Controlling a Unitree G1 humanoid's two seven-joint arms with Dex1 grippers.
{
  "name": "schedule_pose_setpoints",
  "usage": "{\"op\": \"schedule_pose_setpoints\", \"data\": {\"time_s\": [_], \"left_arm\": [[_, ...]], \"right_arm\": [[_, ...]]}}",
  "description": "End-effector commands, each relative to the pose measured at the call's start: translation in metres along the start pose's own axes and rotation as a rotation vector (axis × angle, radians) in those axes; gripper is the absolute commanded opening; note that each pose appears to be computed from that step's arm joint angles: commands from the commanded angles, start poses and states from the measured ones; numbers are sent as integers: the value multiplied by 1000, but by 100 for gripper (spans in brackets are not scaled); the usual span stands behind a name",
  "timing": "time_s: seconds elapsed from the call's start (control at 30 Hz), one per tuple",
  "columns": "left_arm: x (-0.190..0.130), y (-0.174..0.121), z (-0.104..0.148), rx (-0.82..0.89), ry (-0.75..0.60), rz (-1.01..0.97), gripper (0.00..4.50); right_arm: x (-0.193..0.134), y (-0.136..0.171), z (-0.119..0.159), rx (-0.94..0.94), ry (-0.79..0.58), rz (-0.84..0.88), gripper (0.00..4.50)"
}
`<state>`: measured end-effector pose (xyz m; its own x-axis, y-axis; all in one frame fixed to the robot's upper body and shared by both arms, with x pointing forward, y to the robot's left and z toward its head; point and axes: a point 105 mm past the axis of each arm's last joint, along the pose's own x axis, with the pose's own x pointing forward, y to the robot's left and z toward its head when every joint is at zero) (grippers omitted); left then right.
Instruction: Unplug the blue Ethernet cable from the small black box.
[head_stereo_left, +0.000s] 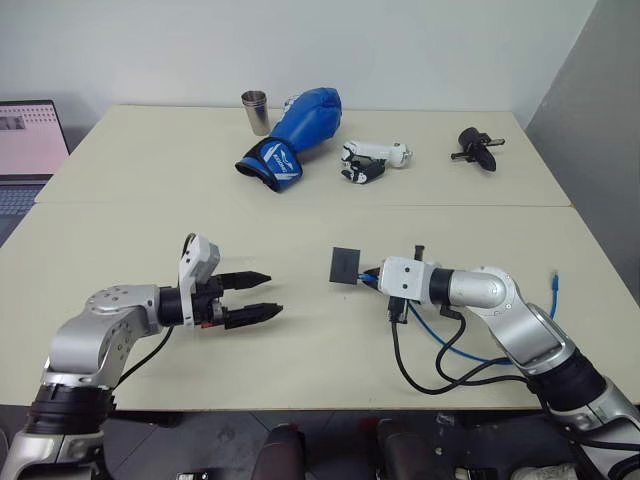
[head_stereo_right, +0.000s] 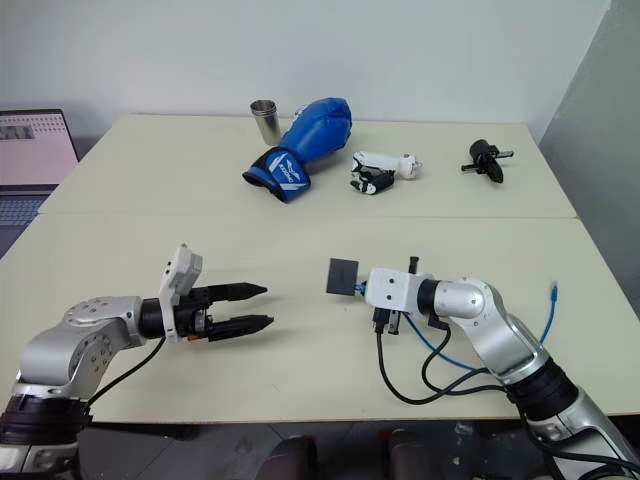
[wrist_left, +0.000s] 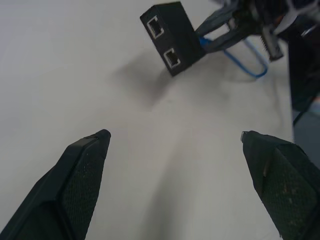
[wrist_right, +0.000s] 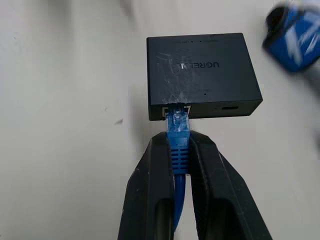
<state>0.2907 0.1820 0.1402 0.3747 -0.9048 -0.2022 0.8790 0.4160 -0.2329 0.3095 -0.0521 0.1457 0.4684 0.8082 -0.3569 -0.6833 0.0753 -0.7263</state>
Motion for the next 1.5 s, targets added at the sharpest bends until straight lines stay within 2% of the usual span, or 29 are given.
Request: {"op": "schedule_pose_setpoints", "data": {"time_s": [0.03,0.3,0.8,0.9,1.33,1.4,1.5], "left_arm": [[1,1,26,-76,-103,-22,448],[20,-10,40,-146,-119,-117,448],[33,-19,39,-199,-129,-174,448],[33,-19,41,-212,-146,-175,395],[34,-20,44,-253,-162,-193,99],[34,-21,44,-256,-162,-196,78],[35,-21,44,-260,-163,-200,78]], "right_arm": [[-1,-2,25,-148,-97,12,15],[3,-5,45,-239,-169,19,15],[6,-22,53,-339,-193,-30,15],[6,-23,54,-350,-200,-37,14],[6,-25,55,-364,-211,-56,14],[6,-25,54,-365,-206,-52,14],[6,-25,53,-366,-201,-50,14]]}}
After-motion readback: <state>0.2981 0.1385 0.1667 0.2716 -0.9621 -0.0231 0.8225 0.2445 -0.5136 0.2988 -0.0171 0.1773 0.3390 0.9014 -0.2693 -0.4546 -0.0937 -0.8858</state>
